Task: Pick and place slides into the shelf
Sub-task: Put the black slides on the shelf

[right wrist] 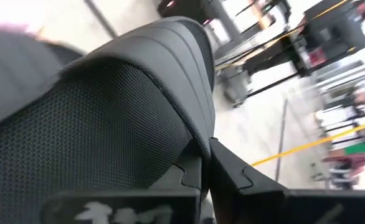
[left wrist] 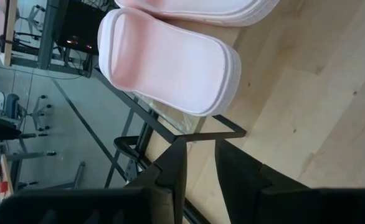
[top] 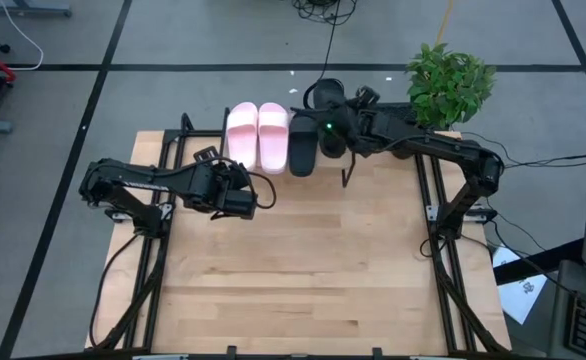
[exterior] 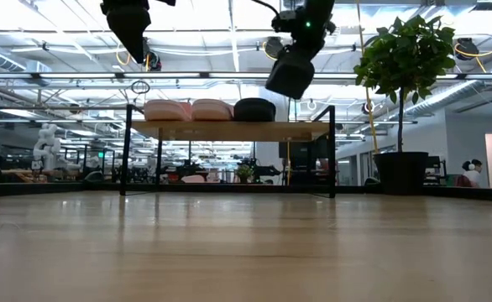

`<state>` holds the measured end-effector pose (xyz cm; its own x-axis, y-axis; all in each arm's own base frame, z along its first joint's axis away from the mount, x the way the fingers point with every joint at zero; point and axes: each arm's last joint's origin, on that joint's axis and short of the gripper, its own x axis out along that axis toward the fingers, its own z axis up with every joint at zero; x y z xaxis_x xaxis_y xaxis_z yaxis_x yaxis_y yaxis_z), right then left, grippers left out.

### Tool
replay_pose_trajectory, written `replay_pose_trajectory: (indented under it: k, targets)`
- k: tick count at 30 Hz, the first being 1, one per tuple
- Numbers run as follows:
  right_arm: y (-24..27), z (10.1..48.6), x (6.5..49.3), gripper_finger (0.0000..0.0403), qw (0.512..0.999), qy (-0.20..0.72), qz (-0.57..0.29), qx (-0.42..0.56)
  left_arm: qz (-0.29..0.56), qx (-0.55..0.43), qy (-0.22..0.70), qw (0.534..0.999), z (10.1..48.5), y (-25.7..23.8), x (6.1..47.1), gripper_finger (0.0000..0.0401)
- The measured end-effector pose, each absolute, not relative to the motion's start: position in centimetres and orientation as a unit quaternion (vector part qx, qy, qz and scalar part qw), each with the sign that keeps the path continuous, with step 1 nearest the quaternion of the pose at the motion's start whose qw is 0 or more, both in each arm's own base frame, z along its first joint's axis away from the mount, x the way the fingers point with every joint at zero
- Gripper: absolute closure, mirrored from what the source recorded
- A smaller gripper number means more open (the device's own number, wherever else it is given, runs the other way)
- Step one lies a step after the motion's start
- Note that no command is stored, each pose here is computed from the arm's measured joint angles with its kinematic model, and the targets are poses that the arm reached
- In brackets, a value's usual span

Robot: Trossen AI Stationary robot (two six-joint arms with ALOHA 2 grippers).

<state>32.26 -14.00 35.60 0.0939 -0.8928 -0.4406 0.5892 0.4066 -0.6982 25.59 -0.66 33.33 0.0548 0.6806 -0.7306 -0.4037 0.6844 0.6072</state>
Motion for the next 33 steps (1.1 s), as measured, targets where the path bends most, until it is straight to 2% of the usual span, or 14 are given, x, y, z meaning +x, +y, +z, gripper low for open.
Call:
replay_pose_trajectory:
  k: [8,15,33]
  targets:
    - [-14.2,34.4,31.3,0.0403,0.706,0.462,-0.522,-0.126,0.379,0.121,0.574,0.716,33.3,-0.7,25.6,0.0313]
    - [-14.2,34.4,31.5,0.0403,0.72,0.457,-0.509,-0.113,0.378,0.122,0.574,0.716,33.3,-0.7,25.6,0.0313]
    - [-14.8,31.2,33.1,0.0403,0.688,0.519,-0.486,-0.14,0.377,0.122,0.575,0.716,33.3,-0.7,25.6,0.0313]
